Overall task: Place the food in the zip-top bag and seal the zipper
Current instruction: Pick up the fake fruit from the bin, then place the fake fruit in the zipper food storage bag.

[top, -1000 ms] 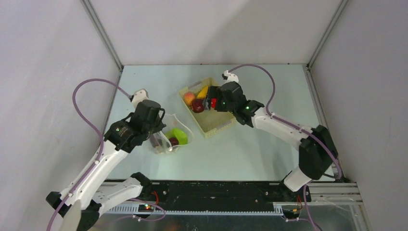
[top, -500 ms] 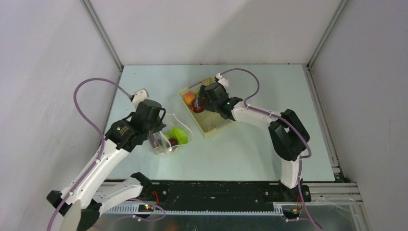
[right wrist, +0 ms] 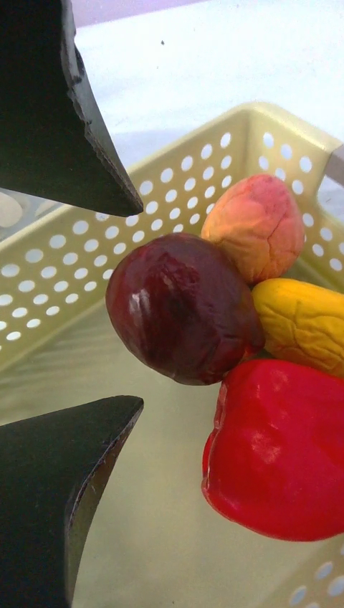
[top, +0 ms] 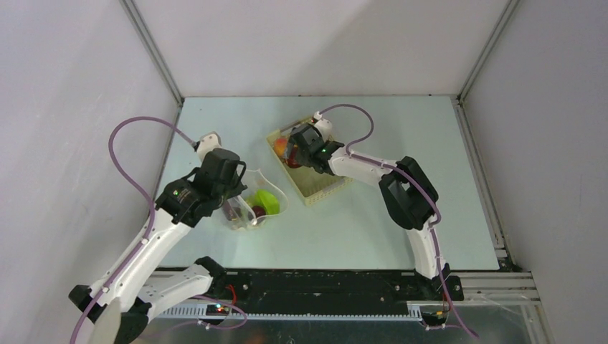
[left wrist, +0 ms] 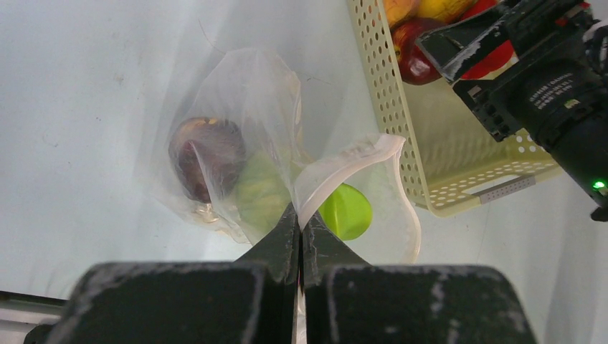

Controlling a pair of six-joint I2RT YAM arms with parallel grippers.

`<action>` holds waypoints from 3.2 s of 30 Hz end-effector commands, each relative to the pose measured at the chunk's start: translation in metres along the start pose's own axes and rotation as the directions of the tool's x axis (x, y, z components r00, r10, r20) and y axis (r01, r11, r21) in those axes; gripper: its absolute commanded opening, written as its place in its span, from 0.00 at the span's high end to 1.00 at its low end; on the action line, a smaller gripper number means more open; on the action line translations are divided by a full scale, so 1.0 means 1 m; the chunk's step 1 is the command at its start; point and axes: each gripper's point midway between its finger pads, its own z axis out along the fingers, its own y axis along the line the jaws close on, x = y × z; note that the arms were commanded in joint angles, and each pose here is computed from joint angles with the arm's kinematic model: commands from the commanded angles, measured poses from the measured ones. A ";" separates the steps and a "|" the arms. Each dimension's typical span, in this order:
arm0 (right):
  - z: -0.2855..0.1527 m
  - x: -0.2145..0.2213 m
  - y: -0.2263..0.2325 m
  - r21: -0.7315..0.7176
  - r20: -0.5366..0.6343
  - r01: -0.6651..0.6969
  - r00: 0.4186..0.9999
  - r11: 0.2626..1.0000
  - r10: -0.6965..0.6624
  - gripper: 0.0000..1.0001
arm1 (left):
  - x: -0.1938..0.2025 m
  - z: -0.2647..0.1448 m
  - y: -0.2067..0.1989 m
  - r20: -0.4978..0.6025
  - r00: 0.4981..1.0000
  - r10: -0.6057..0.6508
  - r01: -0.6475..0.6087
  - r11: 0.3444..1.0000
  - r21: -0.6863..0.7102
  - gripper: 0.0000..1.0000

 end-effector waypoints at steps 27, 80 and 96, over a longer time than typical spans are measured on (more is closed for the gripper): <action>0.032 -0.001 -0.023 0.087 0.018 -0.014 1.000 0.996 0.012 0.13 | -0.008 -0.002 -0.009 0.027 1.000 -0.007 0.006 0.999 0.048 1.00; -0.247 0.084 0.076 -0.737 0.400 0.631 0.695 0.241 -0.598 0.67 | 0.009 -0.009 -0.049 -0.090 0.995 0.036 -0.012 0.968 0.250 1.00; -0.187 0.062 0.093 -0.494 0.305 0.581 0.812 0.646 -0.498 0.56 | 0.016 -0.010 -0.056 -0.118 0.992 0.038 -0.002 0.957 0.290 1.00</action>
